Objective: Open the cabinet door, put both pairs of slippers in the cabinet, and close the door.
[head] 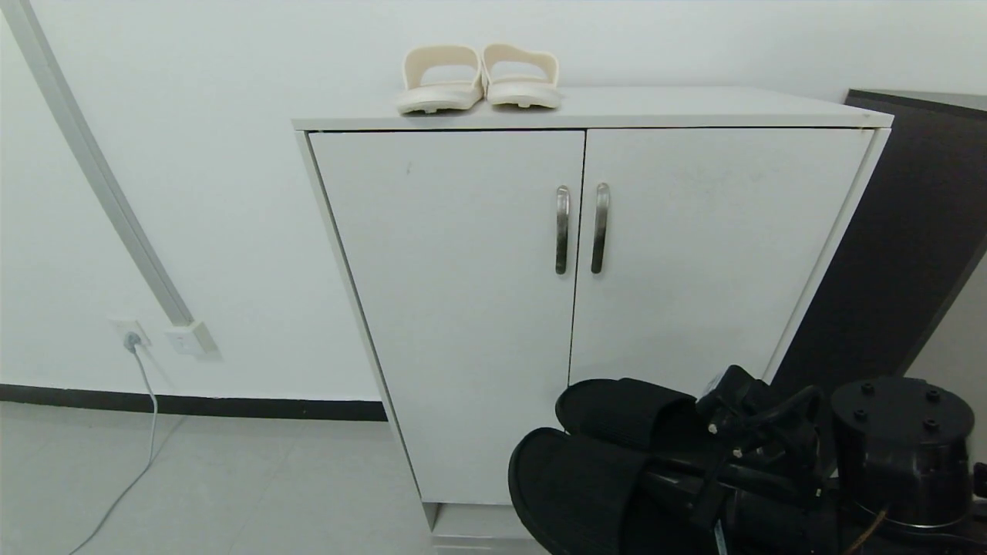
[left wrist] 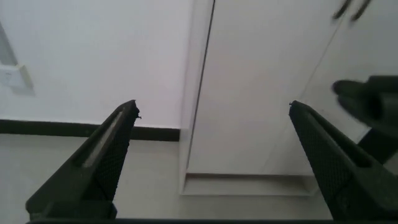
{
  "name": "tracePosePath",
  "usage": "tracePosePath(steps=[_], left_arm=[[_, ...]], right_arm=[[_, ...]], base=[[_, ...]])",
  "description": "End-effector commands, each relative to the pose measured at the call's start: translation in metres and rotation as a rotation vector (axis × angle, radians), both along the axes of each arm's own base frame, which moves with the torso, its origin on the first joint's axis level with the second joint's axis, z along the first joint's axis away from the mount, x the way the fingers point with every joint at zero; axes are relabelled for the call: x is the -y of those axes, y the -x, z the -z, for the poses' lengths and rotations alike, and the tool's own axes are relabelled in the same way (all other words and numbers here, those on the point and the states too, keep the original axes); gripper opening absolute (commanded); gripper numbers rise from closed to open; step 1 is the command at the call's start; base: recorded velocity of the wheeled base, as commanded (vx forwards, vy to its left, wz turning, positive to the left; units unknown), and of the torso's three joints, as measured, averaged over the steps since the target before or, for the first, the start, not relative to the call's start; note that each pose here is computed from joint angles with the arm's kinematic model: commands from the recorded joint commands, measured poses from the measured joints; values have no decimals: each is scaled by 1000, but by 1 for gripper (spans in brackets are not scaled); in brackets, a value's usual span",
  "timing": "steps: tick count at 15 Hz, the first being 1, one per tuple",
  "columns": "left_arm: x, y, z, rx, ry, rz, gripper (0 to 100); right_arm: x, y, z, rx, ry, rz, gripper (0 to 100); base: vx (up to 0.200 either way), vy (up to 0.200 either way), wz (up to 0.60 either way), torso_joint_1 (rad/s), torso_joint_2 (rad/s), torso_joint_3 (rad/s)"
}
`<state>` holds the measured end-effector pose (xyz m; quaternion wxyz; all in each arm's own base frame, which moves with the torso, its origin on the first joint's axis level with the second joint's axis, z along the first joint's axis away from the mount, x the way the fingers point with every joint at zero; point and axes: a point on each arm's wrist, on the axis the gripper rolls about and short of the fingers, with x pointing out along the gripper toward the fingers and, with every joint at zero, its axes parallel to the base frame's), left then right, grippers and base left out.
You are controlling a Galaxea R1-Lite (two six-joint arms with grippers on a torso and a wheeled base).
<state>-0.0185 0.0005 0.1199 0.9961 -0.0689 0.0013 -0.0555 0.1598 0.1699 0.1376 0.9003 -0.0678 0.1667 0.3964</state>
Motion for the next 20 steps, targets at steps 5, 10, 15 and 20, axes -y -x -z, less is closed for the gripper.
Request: tracePosePath(steps=[5, 10, 15, 20], left_arm=[[13, -71, -47, -232, 66, 343, 100], [40, -134, -53, -224, 41, 550, 100], [85, -167, -66, -214, 42, 667, 100], [112, -187, -89, -176, 69, 742, 100]], right_arm=[[-1, 3, 3, -7, 9, -14, 0], [-5, 4, 4, -14, 13, -28, 0], [-4, 4, 5, -15, 14, -28, 0], [-6, 3, 5, -18, 13, -32, 0]], base=[[0, 0, 0, 0, 0, 0], [0, 0, 0, 0, 0, 0], [0, 0, 0, 0, 0, 0], [0, 0, 0, 0, 0, 0]])
